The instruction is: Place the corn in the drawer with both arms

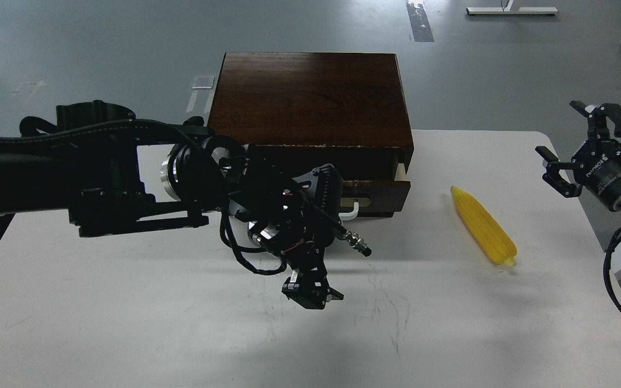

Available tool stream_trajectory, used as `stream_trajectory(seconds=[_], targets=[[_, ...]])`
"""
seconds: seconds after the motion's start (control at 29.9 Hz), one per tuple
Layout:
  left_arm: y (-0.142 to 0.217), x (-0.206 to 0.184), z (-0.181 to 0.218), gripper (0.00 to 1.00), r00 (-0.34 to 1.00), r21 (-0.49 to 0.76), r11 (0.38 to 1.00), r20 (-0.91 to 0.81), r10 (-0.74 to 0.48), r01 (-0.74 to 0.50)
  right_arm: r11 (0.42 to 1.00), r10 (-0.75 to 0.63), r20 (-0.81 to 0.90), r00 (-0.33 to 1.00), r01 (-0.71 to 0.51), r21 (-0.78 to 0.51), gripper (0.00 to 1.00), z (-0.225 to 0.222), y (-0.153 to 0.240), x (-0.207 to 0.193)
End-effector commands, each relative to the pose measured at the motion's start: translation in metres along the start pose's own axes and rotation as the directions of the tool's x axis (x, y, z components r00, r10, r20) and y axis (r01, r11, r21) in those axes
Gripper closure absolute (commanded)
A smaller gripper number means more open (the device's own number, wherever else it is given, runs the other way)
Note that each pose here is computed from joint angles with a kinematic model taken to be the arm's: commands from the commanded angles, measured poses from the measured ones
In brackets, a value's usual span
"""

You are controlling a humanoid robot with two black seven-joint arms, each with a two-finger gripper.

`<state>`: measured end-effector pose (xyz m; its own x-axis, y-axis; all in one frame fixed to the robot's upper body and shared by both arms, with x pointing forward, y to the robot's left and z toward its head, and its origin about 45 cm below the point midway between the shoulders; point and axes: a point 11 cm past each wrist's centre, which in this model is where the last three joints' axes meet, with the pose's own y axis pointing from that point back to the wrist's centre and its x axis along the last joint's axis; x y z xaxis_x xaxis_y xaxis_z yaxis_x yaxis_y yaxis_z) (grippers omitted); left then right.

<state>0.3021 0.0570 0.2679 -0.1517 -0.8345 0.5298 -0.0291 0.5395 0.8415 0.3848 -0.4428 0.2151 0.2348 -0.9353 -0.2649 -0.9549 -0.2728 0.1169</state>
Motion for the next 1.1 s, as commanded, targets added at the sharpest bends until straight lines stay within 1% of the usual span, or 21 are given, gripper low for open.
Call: stream_trajectory(seconds=[0.0,0.17,0.23,0.3,0.37,0.4,0.43,0.5,0.57,0.6,0.64,0.7,0.74,0.77,0.8,0.84,0.87,0.9,0.97,1.04,1.07], targets=[[0.003,0.002,-0.002,0.02,1.0,0.006,1.0,-0.003,0.004,-0.004,1.0,-0.001,0.0,1.0,0.001,0.001,0.01,-0.001,-0.001,0.0],[0.011,0.009,-0.007,0.02,1.0,0.017,1.0,-0.009,0.021,-0.021,1.0,-0.002,-0.001,1.0,0.002,-0.002,0.01,0.0,0.0,0.0],[0.018,0.013,-0.011,0.02,0.998,0.02,0.999,-0.043,0.044,-0.043,1.0,-0.003,-0.003,1.0,0.003,-0.002,0.01,0.0,0.0,-0.001],[0.033,0.026,-0.016,0.02,0.98,0.01,0.991,-0.144,0.134,-0.135,1.0,-0.004,-0.005,1.0,0.004,0.002,0.01,-0.003,-0.001,-0.001],[0.043,0.031,-0.02,0.02,0.961,0.012,0.982,-0.204,0.185,-0.187,1.0,-0.005,-0.006,1.0,0.005,0.003,0.01,-0.003,-0.001,-0.001],[0.058,0.035,-0.027,0.02,0.93,0.03,0.968,-0.273,0.247,-0.249,1.0,-0.005,-0.009,1.0,0.005,0.004,0.01,-0.004,-0.001,-0.001],[0.067,0.036,-0.032,0.02,0.906,0.041,0.958,-0.315,0.284,-0.285,1.0,-0.003,-0.009,1.0,0.003,0.004,0.01,-0.005,0.0,0.0],[0.097,0.035,-0.047,0.02,0.766,0.083,0.9,-0.496,0.41,-0.428,1.0,0.004,-0.017,1.0,-0.004,0.006,0.01,-0.009,0.003,0.004],[0.109,0.027,-0.052,0.02,0.662,0.107,0.863,-0.597,0.452,-0.493,1.0,0.003,-0.023,1.0,-0.002,0.004,0.01,-0.009,0.003,0.004],[0.123,0.016,-0.057,0.02,0.539,0.145,0.819,-0.688,0.487,-0.555,1.0,0.002,-0.027,1.0,-0.002,0.002,0.01,-0.009,0.003,0.004],[0.131,0.012,-0.06,0.02,0.468,0.171,0.792,-0.726,0.504,-0.587,1.0,0.001,-0.029,1.0,-0.001,0.001,0.01,-0.009,0.003,0.004],[0.159,-0.005,-0.069,0.02,0.16,0.272,0.656,-0.839,0.52,-0.704,1.0,0.0,-0.028,1.0,0.0,0.001,0.01,-0.009,0.003,0.004],[0.164,-0.011,-0.071,0.02,0.078,0.303,0.619,-0.856,0.51,-0.725,1.0,0.0,-0.028,1.0,0.0,0.001,0.01,-0.009,0.003,0.004],[0.174,-0.026,-0.076,0.02,-0.081,0.373,0.546,-0.871,0.484,-0.75,1.0,-0.001,-0.029,1.0,0.001,0.0,0.01,-0.009,0.003,0.004],[0.174,-0.026,-0.076,0.02,-0.083,0.374,0.546,-0.871,0.484,-0.75,1.0,-0.001,-0.029,1.0,0.001,0.0,0.01,-0.009,0.003,0.004],[0.181,-0.043,-0.081,0.02,-0.209,0.441,0.488,-0.864,0.458,-0.753,1.0,-0.001,-0.029,1.0,0.001,0.0,0.01,-0.009,0.003,0.004],[0.186,-0.059,-0.082,0.02,-0.307,0.496,0.447,-0.848,0.431,-0.744,1.0,-0.002,-0.028,1.0,0.002,0.0,0.01,-0.008,0.003,0.003],[0.186,-0.067,-0.082,0.02,-0.346,0.518,0.433,-0.841,0.416,-0.738,1.0,-0.002,-0.028,1.0,0.002,-0.002,0.01,-0.008,0.003,0.003],[0.183,-0.1,-0.081,0.02,-0.477,0.6,0.395,-0.797,0.37,-0.696,1.0,-0.002,-0.028,1.0,0.002,-0.002,0.01,-0.008,0.003,0.003],[0.18,-0.115,-0.08,0.02,-0.53,0.635,0.377,-0.772,0.352,-0.675,1.0,-0.003,-0.029,1.0,0.003,-0.001,0.01,-0.009,0.003,0.003],[0.177,-0.129,-0.079,0.02,-0.575,0.666,0.357,-0.746,0.336,-0.655,1.0,-0.003,-0.029,1.0,0.003,-0.001,0.01,-0.009,0.003,0.003]])
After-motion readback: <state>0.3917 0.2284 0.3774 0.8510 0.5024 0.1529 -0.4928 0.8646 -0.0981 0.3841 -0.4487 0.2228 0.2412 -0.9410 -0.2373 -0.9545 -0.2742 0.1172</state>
